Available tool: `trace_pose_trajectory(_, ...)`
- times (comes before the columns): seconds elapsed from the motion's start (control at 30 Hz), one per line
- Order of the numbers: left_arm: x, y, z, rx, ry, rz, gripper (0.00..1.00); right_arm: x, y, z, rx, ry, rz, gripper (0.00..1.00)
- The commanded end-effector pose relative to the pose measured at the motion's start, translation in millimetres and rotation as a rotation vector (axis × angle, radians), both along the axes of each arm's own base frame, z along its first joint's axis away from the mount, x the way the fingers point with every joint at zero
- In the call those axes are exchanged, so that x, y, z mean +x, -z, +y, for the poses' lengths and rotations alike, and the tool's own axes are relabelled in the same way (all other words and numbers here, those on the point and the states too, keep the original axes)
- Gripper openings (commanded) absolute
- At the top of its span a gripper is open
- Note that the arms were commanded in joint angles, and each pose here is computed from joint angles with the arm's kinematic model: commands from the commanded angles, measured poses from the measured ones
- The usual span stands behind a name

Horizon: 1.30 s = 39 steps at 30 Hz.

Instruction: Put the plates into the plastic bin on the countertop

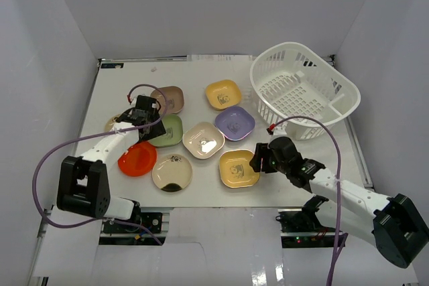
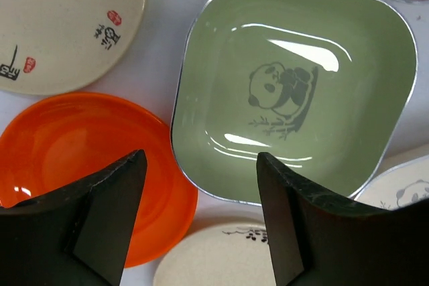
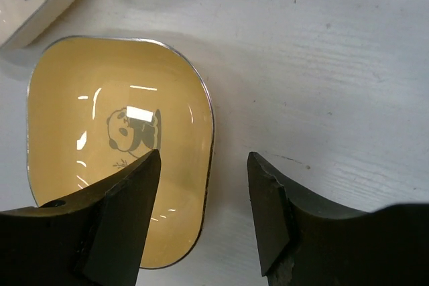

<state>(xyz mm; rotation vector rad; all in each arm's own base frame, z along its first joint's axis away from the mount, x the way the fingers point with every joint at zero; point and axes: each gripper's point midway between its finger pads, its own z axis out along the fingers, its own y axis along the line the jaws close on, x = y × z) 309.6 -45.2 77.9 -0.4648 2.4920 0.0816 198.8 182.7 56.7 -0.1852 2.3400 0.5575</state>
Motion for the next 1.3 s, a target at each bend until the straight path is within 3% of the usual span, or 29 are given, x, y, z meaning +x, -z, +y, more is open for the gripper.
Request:
trace_pose_trajectory(0.0, 21, -12, 3, -0.019, 0.003, -0.046, 0.77, -4, 13, 7, 0.042, -0.001, 0.032, 0.60)
trace_pose_trajectory(0.13, 29, -3, 3, -0.023, 0.029, -0.025, 0.75, 0, 20, 2, 0.026, 0.036, 0.023, 0.51)
trace_pose_trajectory(0.23, 35, 6, 3, -0.029, 0.036, -0.009, 0.73, -1, 23, -2, 0.022, 0.054, 0.023, 0.34)
trace_pose_trajectory(0.27, 36, 11, 5, -0.037, 0.030, 0.008, 0.72, 0, 23, -3, 0.021, 0.062, 0.022, 0.22)
trace_pose_trajectory(0.37, 43, 18, 7, -0.066, 0.019, 0.018, 0.68, 0, 17, -6, 0.037, 0.079, 0.000, 0.08)
trace_pose_trajectory(0.5, 49, 23, 4, -0.096, 0.022, 0.032, 0.60, -7, -2, -15, 0.033, 0.081, -0.019, 0.08)
trace_pose_trajectory(0.73, 50, 25, 1, -0.115, 0.029, 0.034, 0.38, -5, -133, 7, 0.205, -0.055, -0.226, 0.08)
trace_pose_trajectory(0.8, 50, 25, 2, -0.115, 0.024, 0.032, 0.21, 17, -183, 3, 0.186, -0.005, -0.346, 0.08)
trace_pose_trajectory(0.83, 50, 21, 2, -0.118, 0.026, 0.023, 0.14, 36, -196, -15, 0.093, 0.083, -0.422, 0.08)
trace_pose_trajectory(0.87, 49, 19, 1, -0.125, 0.032, 0.017, 0.02, 52, -222, -19, 0.061, 0.131, -0.475, 0.08)
trace_pose_trajectory(0.97, 51, 2, -2, -0.144, 0.041, -0.030, 0.00, 101, -241, -51, -0.143, 0.318, -0.534, 0.08)
trace_pose_trajectory(1.0, 49, -2, -5, -0.158, 0.050, -0.041, 0.00, 122, -264, -73, -0.153, 0.409, -0.558, 0.08)
trace_pose_trajectory(1.03, 49, -14, -6, -0.164, 0.057, -0.075, 0.00, 142, -255, -72, -0.163, 0.398, -0.518, 0.08)
trace_pose_trajectory(1.1, 47, -27, -7, -0.174, 0.062, -0.111, 0.00, 173, -266, -116, -0.158, 0.530, -0.512, 0.08)
trace_pose_trajectory(1.27, 33, -90, -8, -0.210, 0.075, -0.305, 0.00, 223, -212, -170, -0.246, 0.664, -0.365, 0.08)
